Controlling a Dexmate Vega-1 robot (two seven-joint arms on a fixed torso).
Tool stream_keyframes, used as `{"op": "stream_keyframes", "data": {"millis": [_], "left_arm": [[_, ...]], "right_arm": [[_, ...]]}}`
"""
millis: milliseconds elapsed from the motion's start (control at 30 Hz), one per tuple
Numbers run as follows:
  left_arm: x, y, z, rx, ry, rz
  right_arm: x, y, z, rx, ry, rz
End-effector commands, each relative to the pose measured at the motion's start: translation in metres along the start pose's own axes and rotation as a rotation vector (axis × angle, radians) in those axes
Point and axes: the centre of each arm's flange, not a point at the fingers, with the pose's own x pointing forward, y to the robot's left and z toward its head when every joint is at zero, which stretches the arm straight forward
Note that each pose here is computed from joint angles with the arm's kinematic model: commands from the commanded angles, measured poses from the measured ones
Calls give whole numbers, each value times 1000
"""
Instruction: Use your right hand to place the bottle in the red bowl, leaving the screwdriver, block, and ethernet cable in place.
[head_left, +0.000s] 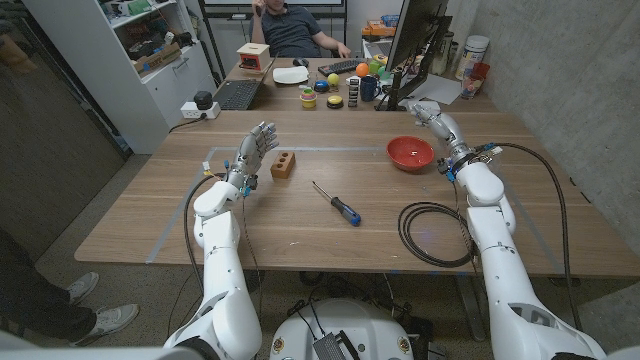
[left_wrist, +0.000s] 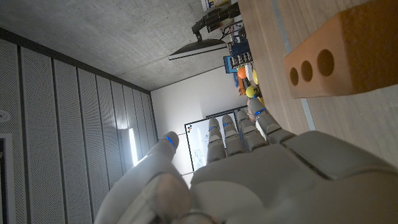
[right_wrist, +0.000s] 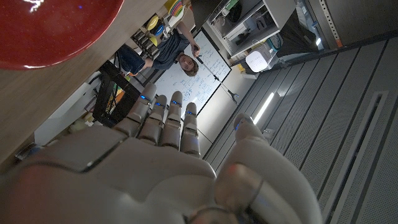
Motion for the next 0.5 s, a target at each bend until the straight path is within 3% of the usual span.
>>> {"op": "stream_keyframes", "data": {"millis": [33, 167, 333, 500], "left_arm": [[1, -3, -2, -9, 1, -11], [1, -5, -1, -7, 0, -17], [2, -8, -1, -5, -1, -28], [2, -10, -1, -5, -5, -35]], "right_arm": [[-6, -12, 10, -242, 21, -63], [-7, -14, 10, -272, 29, -71], [-7, -19, 16, -430, 74, -81], [-9, -23, 17, -513, 128, -108]]}}
